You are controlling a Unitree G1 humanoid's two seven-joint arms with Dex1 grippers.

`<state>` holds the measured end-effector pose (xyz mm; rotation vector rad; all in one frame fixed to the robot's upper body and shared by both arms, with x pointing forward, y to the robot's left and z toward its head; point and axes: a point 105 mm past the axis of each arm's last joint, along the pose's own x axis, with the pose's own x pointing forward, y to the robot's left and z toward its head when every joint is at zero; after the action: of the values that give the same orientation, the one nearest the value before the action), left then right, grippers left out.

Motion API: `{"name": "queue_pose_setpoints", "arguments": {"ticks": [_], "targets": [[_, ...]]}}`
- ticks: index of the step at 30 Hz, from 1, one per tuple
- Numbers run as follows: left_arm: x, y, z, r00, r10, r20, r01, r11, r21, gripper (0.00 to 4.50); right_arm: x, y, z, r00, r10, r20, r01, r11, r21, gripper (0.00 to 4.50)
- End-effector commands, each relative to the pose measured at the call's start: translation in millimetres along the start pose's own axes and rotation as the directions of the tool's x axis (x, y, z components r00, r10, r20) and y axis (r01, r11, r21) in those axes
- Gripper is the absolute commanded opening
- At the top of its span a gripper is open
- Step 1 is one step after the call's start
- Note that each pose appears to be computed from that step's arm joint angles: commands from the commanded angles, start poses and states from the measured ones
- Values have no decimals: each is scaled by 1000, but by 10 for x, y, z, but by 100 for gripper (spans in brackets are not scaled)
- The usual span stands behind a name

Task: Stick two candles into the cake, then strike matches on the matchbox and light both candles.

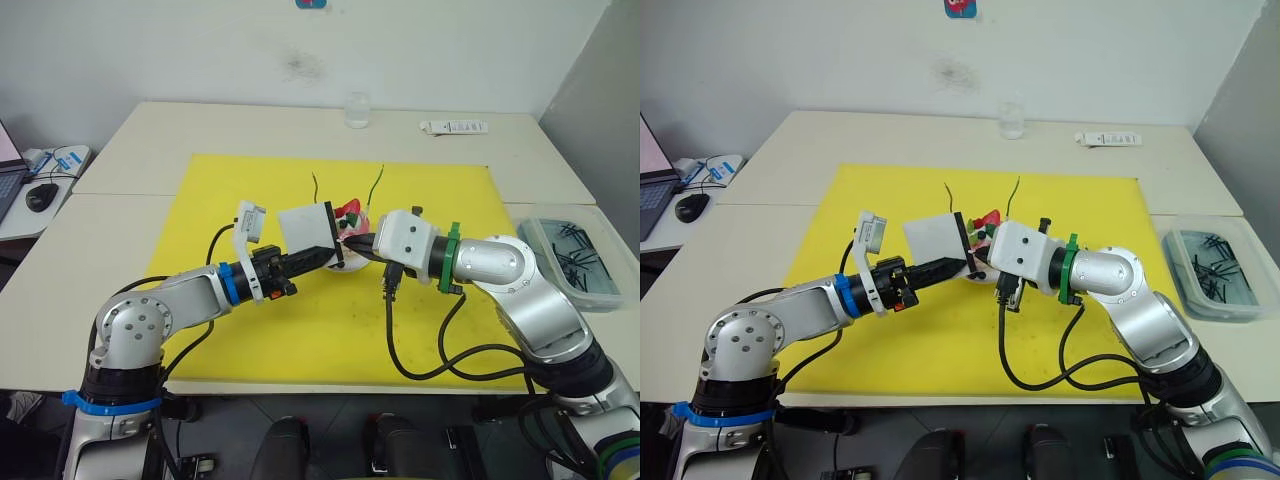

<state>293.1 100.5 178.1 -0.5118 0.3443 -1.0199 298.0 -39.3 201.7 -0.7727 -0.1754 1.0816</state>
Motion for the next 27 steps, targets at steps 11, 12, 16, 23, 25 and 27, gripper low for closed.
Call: {"name": "queue_pose_setpoints", "arguments": {"ticks": [11,12,16,23,25,27], "targets": [[-58,-832,1489,937,-231,263,131,928,348,0,-640,-218,-221,955,165,-246,-229,939,-259,4],[-65,-821,1426,944,-227,240,136,929,344,0,-675,-315,-202,961,129,-245,-194,945,-262,4],[-43,-597,1035,975,-154,159,103,951,291,0,-681,-524,-115,983,13,-181,-55,971,-231,4],[78,-367,472,992,-79,102,61,985,163,0,-592,-577,88,995,-78,-67,63,978,-201,4],[114,-322,368,993,-63,97,50,990,132,0,-558,-534,102,996,-69,-61,56,978,-201,4],[144,-289,302,995,-48,88,37,992,124,0,-526,-494,104,996,-61,-59,48,978,-204,4]]}}
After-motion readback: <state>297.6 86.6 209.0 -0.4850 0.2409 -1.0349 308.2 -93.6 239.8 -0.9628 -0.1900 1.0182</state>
